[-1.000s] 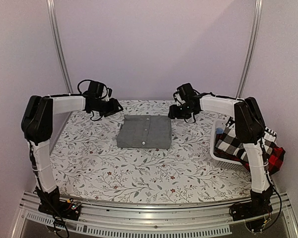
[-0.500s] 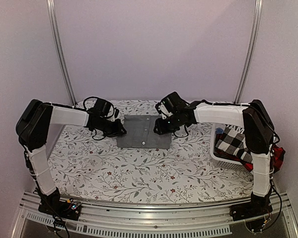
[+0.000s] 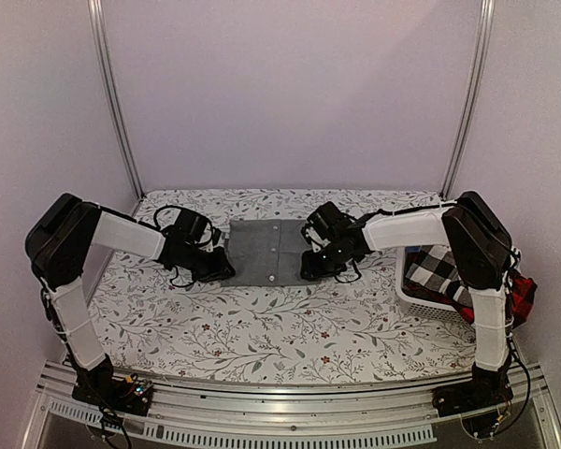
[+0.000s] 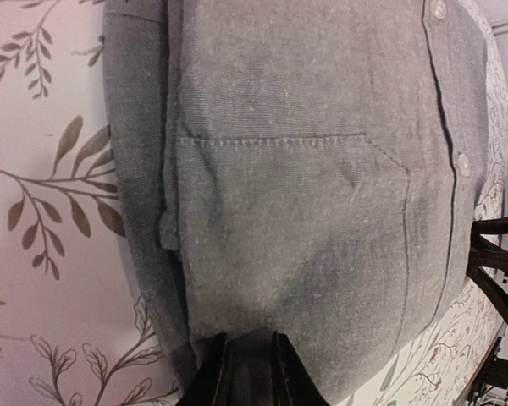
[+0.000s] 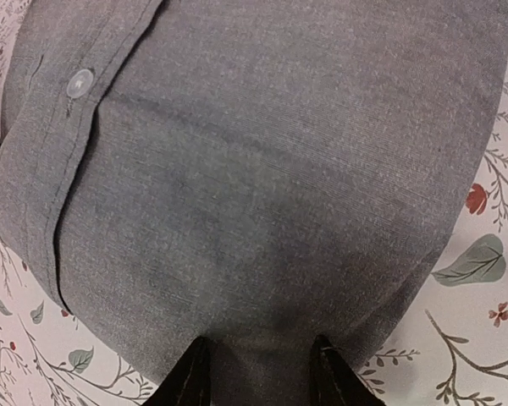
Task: Fold and stack the long sleeve shirts
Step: Smooth out the square-folded shirt at the center of the board.
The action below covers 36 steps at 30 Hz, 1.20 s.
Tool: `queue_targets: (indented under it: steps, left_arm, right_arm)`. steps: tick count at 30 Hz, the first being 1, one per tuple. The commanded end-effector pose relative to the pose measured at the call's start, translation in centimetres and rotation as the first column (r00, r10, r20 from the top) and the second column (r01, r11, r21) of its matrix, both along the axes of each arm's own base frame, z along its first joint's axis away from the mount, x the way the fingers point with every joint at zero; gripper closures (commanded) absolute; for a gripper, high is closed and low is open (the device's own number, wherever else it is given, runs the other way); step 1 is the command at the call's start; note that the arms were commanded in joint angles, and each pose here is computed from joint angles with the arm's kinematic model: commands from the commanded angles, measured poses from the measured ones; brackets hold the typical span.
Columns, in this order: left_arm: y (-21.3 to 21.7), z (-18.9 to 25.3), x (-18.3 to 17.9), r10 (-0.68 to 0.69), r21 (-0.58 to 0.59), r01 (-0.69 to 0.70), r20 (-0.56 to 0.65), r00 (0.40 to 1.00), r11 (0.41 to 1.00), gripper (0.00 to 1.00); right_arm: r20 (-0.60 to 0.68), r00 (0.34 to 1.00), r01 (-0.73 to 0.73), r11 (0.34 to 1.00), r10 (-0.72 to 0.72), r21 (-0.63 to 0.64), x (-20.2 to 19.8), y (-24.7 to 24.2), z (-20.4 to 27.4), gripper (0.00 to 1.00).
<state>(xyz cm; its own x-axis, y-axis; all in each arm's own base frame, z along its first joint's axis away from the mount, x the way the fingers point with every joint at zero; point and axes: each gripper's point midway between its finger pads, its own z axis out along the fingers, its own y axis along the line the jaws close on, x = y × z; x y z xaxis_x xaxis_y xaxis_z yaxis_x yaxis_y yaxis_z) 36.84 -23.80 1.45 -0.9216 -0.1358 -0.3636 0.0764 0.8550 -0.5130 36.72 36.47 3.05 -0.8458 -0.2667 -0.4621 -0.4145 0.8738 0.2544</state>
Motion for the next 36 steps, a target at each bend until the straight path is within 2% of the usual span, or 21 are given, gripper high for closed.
queue_targets:
  steps: [1,3,10,14,16,20,24,29,36]
  left_arm:
    - [0.3,0.3,-1.7,-0.007,0.013,0.007,-0.031,0.999,1.000,0.83]
    - [0.2,1.2,-1.6,-0.010,0.013,0.010,-0.021,1.000,1.000,0.83]
    - [0.0,6.2,0.7,-0.013,0.029,0.011,0.072,0.997,1.000,0.81]
    - [-0.5,8.1,3.9,-0.012,0.030,0.008,0.142,0.990,1.000,0.80]
    - [-0.7,8.3,6.1,-0.005,0.034,-0.001,0.165,0.986,0.999,0.80]
    - [-1.0,7.6,11.0,0.012,0.028,-0.018,0.196,0.981,0.999,0.82]
    - [-1.0,5.7,15.2,0.019,0.028,-0.025,0.195,0.981,0.999,0.82]
    - [-0.2,2.3,17.4,0.036,0.026,-0.040,0.147,0.989,0.999,0.84]
    - [1.3,-1.4,18.1,0.059,0.026,-0.061,0.076,0.995,0.998,0.83]
  right_arm:
    - [-0.023,1.000,0.011,1.000,-0.012,-0.026,-1.0,-0.6,-1.1,0.60]
    - [-0.016,1.000,0.014,1.000,-0.014,-0.024,-0.9,-0.6,-0.2,0.59]
    - [0.152,0.987,0.039,0.999,-0.043,0.028,2.9,0.5,7.3,0.56]
    - [0.184,0.980,0.069,0.997,-0.076,0.045,5.8,0.6,7.9,0.57]
    - [0.205,0.975,0.077,0.995,-0.088,0.060,7.6,1.0,8.2,0.61]
    - [0.244,0.964,0.094,0.993,-0.108,0.069,11.2,1.4,7.8,0.72]
    - [0.234,0.965,0.101,0.991,-0.118,0.083,13.9,1.5,6.0,0.75]
    - [0.190,0.975,0.102,0.990,-0.118,0.093,15.1,1.2,3.2,0.76]
    - [0.106,0.985,0.126,0.983,-0.140,0.130,17.1,-0.1,-0.6,0.73]
